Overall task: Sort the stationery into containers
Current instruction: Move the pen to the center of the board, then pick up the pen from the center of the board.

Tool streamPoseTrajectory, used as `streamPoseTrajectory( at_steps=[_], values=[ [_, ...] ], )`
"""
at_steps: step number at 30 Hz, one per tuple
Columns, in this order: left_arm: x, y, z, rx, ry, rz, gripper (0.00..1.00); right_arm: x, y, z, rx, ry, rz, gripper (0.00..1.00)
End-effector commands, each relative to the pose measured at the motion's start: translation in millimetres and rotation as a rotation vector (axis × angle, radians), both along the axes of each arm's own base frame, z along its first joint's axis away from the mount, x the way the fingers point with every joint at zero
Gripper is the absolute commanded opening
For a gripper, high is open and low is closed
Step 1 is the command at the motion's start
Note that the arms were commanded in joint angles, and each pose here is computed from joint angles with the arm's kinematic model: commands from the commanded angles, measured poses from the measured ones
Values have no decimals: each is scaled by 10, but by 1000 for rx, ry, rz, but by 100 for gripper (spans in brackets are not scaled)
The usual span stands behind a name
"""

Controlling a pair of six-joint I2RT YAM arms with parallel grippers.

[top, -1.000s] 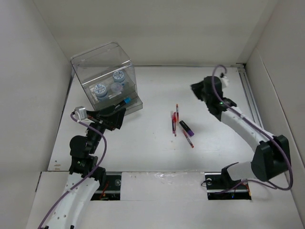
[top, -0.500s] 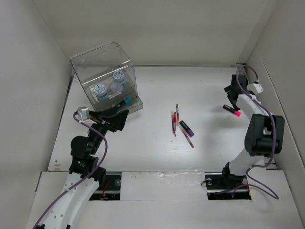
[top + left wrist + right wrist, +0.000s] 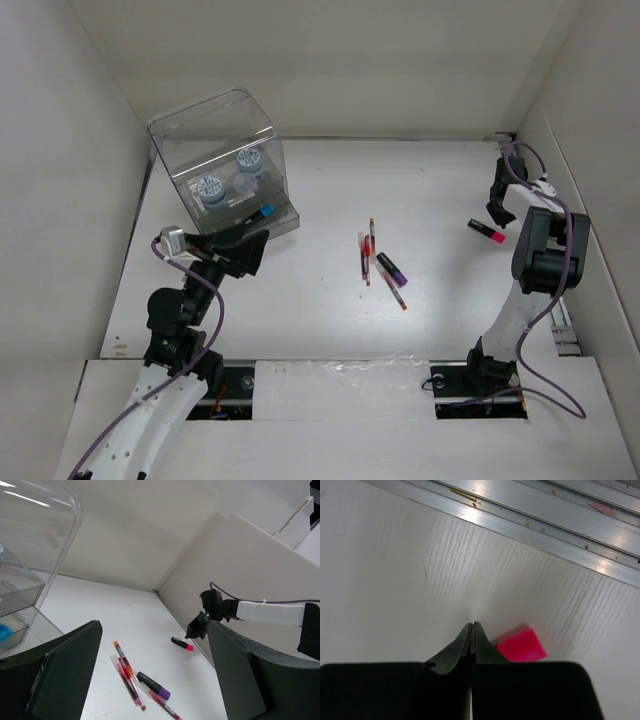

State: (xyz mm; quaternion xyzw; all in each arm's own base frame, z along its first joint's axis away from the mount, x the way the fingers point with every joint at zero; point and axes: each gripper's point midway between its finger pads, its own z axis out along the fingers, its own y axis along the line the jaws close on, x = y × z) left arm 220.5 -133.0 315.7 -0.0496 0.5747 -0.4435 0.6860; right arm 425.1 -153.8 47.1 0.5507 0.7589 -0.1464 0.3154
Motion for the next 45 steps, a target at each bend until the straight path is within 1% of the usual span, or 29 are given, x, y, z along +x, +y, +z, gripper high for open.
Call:
streamPoseTrajectory(
  at_steps=[1, 4, 6, 9, 11, 14, 15, 17, 18, 20, 22, 27, 28, 29, 30, 31, 33, 34, 36, 37, 45],
  values=[
    [-63, 34, 174, -12, -69, 11, 83, 31, -52, 132, -24, 8, 1, 0],
    [-57, 32, 152, -9, -60, 11, 83, -15, 6, 30, 7, 34, 15, 0],
    [-57, 32, 152, -9, -60, 11, 83, -147, 36, -87, 18, 80, 15, 0],
    [-69, 12, 152, -9, -60, 2, 83, -238, 149, 38, -6, 58, 26, 0],
    [-115, 2, 216, -16, -77, -8, 83, -246, 285, 67, 11, 48, 59, 0],
    [-108, -1, 191, -13, -67, -9, 83, -355, 351, 51, 14, 84, 79, 0],
    [-108, -1, 191, -12, -67, -9, 83, -432, 415, -34, 10, 114, 91, 0],
    [-127, 6, 212, -16, -76, -9, 83, -451, 531, 20, 13, 92, 102, 0],
    [-145, -10, 230, -16, -74, -18, 83, -472, 675, 9, 13, 98, 139, 0],
    [-159, -5, 229, -16, -74, -18, 83, -538, 810, -1, 13, 77, 164, 0],
    [-177, 22, 279, -23, -83, -8, 83, -624, 986, -109, 34, 100, 211, 0],
    [-177, 22, 279, -23, -83, -8, 83, -529, 1212, 155, 54, 1, 266, 0],
    [-177, 22, 279, -23, -83, -8, 83, -524, 1197, 207, 45, -13, 262, 3],
    [-177, 22, 279, -23, -83, -8, 83, -534, 1255, 253, 32, -16, 278, 8],
    [-177, 22, 279, -23, -83, -8, 83, -493, 1309, 386, 29, -54, 292, 15],
    [-177, 22, 279, -23, -83, -8, 83, -482, 1424, 496, 17, -82, 322, 32],
    [-177, 22, 279, -23, -83, -8, 83, -479, 1552, 529, 18, -91, 356, 47],
    [-177, 22, 279, -23, -83, -8, 83, -480, 1610, 529, 19, -91, 371, 57],
    [-163, 17, 236, -20, -74, -8, 83, -453, 1640, 529, 11, -90, 377, 66],
    [-163, 17, 236, -20, -74, -8, 83, -451, 1640, 470, 11, -67, 377, 67],
    [-163, 17, 236, -20, -74, -8, 83, -575, 1314, 181, -20, -12, 293, 67]
  ],
)
